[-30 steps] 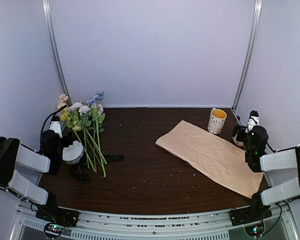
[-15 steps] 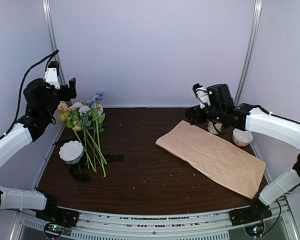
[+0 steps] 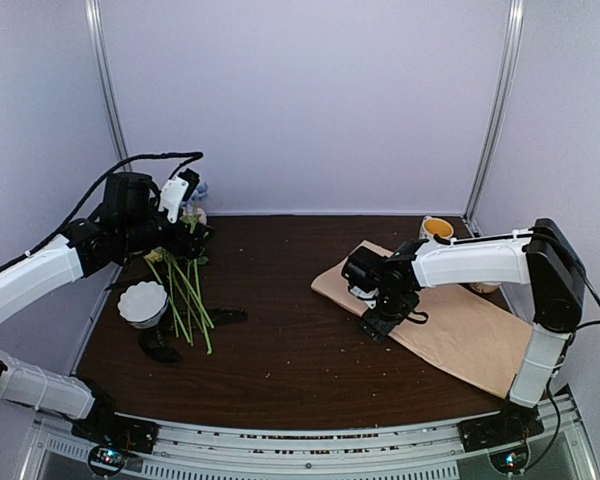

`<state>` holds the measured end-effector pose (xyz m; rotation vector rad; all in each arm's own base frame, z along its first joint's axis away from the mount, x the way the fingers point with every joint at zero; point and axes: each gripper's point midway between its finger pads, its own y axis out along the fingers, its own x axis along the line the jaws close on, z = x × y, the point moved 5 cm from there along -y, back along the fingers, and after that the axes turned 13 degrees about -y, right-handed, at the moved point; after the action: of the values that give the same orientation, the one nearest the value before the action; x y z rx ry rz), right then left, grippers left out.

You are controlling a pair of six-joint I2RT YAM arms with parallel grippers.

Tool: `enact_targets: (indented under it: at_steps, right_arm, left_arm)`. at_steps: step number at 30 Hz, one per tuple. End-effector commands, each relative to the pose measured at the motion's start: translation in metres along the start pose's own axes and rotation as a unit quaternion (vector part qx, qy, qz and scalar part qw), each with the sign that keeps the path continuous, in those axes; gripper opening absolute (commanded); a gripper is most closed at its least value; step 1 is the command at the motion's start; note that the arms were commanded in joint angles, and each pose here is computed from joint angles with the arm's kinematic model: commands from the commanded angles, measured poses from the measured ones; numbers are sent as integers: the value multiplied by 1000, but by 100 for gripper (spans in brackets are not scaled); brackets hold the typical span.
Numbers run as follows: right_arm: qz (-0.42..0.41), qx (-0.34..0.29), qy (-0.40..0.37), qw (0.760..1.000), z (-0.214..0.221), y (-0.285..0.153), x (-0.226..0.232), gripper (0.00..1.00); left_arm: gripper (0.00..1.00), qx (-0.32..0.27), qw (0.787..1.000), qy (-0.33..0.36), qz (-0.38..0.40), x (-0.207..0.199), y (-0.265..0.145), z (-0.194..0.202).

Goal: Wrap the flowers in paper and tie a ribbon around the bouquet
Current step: Move the folded wrapping paper to the center of the board.

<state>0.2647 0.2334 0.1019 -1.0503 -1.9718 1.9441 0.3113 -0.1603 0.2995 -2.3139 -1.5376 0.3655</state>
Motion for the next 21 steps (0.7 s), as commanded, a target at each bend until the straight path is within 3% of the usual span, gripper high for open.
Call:
enact_targets:
  at_steps: [1, 9, 15, 18, 21]
  right_arm:
    - [9, 42, 11, 999, 9, 11, -1, 77]
    - [17, 49, 21, 998, -3, 25, -5, 54]
    - [4, 41, 31, 999, -11, 24, -3, 14]
    - [-1, 29, 45, 999, -18, 19, -5, 0]
    - [-24, 9, 71, 997, -32, 11, -3, 0]
  left_arm:
    - [93, 15, 999, 8, 37, -12, 1, 6]
    - [93, 17, 999, 8, 44, -13, -2, 5]
    - [93, 14, 999, 8, 46, -13, -5, 4]
    - [93, 10, 999, 9, 48, -14, -7, 2]
    - [93, 8, 999, 9, 47, -13, -8, 2]
